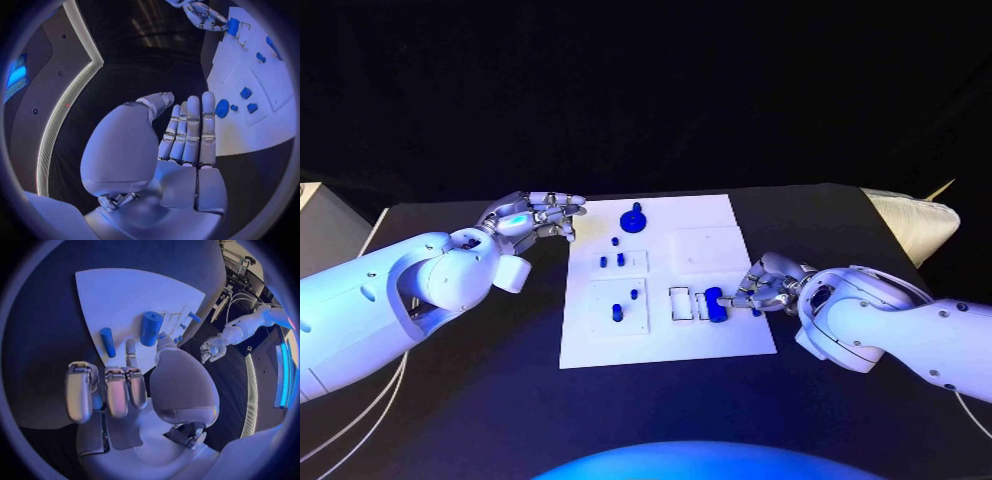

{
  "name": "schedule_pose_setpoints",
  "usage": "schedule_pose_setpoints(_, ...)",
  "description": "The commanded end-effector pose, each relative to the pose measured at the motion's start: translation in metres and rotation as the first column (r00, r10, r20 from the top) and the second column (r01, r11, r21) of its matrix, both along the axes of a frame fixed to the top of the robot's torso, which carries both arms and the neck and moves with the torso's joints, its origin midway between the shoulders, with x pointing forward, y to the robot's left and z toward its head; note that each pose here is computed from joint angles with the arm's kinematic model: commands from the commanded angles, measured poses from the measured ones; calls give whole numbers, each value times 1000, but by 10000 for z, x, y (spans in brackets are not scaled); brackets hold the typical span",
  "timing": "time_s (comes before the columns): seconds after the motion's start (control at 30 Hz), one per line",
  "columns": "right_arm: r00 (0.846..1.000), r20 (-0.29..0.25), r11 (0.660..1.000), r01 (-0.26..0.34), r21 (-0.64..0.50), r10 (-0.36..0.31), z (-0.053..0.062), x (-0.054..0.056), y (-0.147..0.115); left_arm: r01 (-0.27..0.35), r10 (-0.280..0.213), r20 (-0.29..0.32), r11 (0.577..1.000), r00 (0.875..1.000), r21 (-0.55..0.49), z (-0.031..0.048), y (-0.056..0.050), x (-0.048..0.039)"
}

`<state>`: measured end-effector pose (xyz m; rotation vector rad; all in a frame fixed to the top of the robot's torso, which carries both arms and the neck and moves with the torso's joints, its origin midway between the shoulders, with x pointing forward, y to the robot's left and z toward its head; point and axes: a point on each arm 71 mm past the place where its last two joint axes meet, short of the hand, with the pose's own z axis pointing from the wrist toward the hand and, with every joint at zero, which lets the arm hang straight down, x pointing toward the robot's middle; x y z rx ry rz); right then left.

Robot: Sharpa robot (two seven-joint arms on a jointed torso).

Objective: Assemble the parts on the task board

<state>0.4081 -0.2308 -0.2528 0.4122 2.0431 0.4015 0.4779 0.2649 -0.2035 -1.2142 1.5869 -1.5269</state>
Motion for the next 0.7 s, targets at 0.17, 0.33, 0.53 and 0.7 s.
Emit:
schedule_pose_setpoints(0.17, 1000, -13, 999, -2, -37, 2, -107, 0, 87, 15, -15, 9, 1000, 1000, -16, 13, -23, -5)
schedule_pose_setpoints(0.33, 1000, -5, 1000, -7, -24, 6, -136, 4, 163, 15, -15, 8, 1000, 1000, -16, 11, -24, -5)
schedule_pose_setpoints(0.53, 1000, -5, 1000, -7, -10, 7, -158, 8, 219, 17, -17, 6, 1000, 1000, -15, 11, -26, -7)
schedule_pose_setpoints(0.7, 1000, -15, 1000, -4, -4, 4, -175, 12, 233, 19, -19, 4, 1000, 1000, -15, 12, -31, -10)
